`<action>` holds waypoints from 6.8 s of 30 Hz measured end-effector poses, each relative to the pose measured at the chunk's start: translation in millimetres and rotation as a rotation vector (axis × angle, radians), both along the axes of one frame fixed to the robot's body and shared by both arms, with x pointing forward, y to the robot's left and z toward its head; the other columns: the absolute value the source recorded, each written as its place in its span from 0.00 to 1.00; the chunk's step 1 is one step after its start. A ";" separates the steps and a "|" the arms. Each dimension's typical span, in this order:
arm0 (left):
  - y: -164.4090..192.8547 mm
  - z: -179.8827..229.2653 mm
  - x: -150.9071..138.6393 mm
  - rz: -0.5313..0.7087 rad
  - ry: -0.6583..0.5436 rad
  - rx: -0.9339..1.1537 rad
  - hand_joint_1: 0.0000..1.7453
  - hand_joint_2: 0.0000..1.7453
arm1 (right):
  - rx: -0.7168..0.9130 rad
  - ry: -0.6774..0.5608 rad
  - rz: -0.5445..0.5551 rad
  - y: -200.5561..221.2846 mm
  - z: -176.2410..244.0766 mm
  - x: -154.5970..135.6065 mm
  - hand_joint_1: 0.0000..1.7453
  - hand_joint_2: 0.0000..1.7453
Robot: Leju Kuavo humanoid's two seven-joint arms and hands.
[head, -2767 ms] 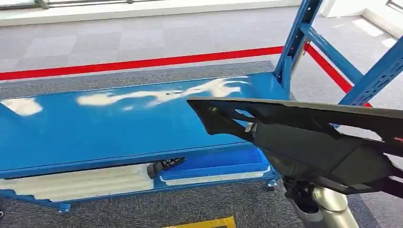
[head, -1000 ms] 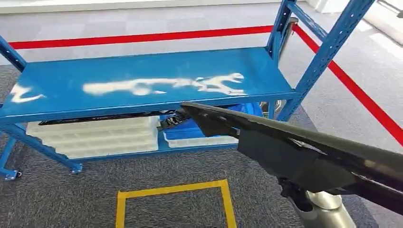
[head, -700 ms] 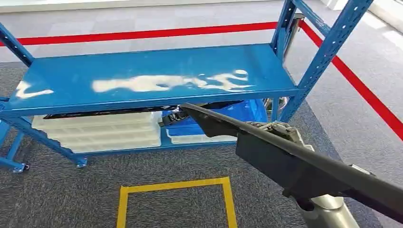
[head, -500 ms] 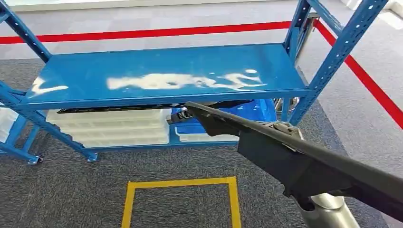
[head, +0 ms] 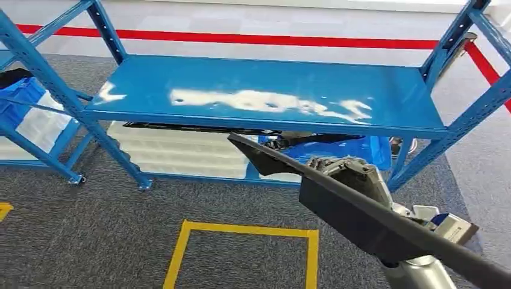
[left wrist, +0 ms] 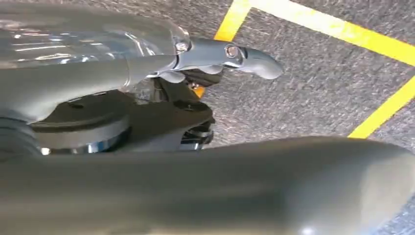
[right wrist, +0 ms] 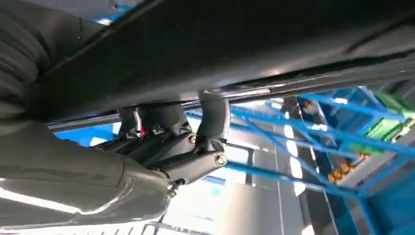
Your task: Take the parts from the cabinet and place them on the table.
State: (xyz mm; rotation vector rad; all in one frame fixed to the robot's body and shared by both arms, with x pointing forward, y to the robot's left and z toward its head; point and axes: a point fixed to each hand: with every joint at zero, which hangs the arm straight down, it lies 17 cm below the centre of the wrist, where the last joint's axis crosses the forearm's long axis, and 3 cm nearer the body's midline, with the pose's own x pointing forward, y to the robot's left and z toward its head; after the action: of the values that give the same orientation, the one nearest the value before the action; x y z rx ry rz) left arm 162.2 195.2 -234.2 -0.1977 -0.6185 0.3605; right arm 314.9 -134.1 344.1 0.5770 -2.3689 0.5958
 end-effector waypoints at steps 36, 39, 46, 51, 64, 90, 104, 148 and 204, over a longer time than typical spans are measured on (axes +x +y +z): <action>10.2 2.0 6.7 0.009 -0.026 0.016 0.00 1.00 | -0.033 0.109 -0.067 -19.3 -30.9 50.7 1.00 1.00; 10.8 1.4 5.4 0.009 -0.023 0.017 0.00 1.00 | -0.035 0.152 -0.020 -9.4 -38.7 54.2 1.00 1.00; 12.8 1.3 6.3 0.009 -0.023 0.019 0.00 1.00 | -0.061 0.196 0.102 27.1 -51.0 50.7 1.00 1.00; 14.3 2.4 9.8 0.010 -0.031 0.022 0.00 1.00 | -0.074 0.189 0.209 55.4 -46.8 39.1 1.00 1.00; 18.6 5.2 20.4 0.016 -0.049 0.028 0.00 1.00 | -0.108 0.207 0.411 109.4 -51.9 6.2 1.00 1.00; 35.3 7.6 32.7 0.030 -0.071 0.053 0.00 1.00 | -0.155 0.247 0.504 143.7 -65.6 1.1 1.00 1.00; 35.3 8.4 36.7 0.020 -0.073 0.058 0.00 1.00 | -0.258 0.356 0.561 175.3 -118.5 -7.8 1.00 1.00; 44.2 -9.4 -5.4 0.049 0.045 0.055 0.00 1.00 | -0.260 0.394 0.672 201.0 -123.7 -28.0 1.00 1.00; 47.6 -33.7 -59.6 0.211 0.317 -0.003 0.00 1.00 | -0.226 0.440 0.689 195.4 -134.0 -39.5 1.00 1.00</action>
State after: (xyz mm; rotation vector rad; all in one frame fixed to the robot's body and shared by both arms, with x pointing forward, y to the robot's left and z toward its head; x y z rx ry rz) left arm 102.5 242.8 -267.9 -0.0750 -0.3255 0.5837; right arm 275.4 61.3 210.0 1.2848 -1.6355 0.9041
